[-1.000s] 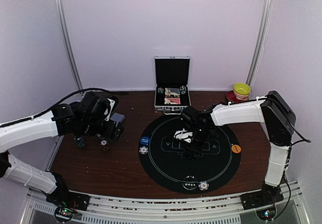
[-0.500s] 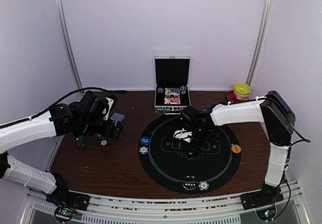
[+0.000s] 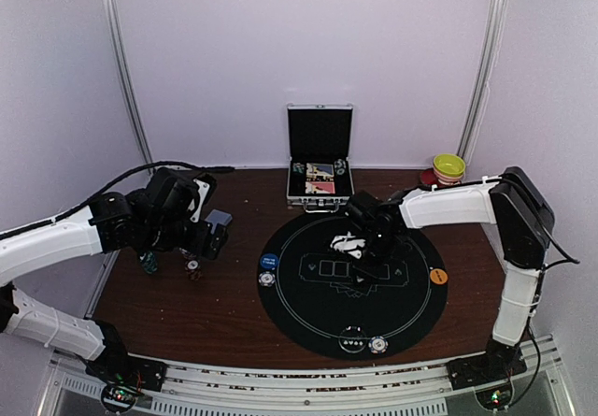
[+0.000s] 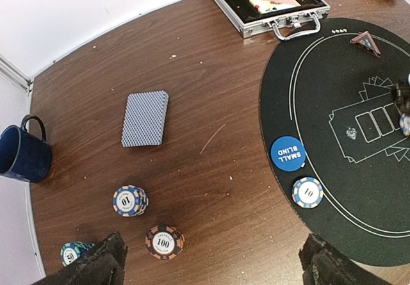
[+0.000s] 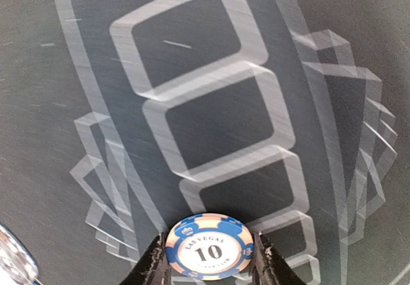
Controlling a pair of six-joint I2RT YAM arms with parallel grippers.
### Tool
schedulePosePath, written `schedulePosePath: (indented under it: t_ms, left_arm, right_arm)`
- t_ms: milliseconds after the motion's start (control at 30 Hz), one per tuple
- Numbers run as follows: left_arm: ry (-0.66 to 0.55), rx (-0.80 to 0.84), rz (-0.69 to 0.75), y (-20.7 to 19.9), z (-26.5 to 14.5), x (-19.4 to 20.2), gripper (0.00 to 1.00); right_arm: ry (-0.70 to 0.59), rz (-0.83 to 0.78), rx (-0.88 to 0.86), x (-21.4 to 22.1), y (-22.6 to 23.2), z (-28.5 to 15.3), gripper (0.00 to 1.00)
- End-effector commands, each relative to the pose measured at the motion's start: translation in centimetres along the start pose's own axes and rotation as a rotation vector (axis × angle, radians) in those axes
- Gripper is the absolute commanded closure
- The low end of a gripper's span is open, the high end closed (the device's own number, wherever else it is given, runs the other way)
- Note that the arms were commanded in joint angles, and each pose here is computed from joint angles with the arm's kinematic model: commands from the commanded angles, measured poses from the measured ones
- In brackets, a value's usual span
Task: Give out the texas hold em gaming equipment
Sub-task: Pick up the pile of poker chips from the poker table mat, then place the poker chips pile in the big blind area.
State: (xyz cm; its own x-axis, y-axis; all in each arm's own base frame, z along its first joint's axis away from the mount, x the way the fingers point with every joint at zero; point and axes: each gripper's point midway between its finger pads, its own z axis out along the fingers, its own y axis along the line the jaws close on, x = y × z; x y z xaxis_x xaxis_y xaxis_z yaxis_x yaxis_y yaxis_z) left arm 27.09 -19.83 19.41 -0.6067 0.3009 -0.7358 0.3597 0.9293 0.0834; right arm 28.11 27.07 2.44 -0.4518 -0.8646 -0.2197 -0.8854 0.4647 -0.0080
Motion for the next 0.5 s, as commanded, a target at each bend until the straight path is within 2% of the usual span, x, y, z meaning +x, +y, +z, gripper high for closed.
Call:
schedulePosePath:
  t_ms: [0,300,467]
  left_arm:
    - [-0.015,0.03,0.016,-0.6,0.3,-0.4,0.02]
    - [0.068,0.007,0.034,-0.3,0.9,1.7,0.02]
    - [0.087,0.013,0.056,-0.2,1.0,2.3,0.02]
  right_arm:
    - [-0.041,0.123,0.055,1.3,-4.0,-2.5,0.84]
    - [-0.106,0.363,0.171,5.0,-12.2,-6.1,0.84]
    - [-0.099,0.457,0.21,8.0,-14.7,-6.7,0.84]
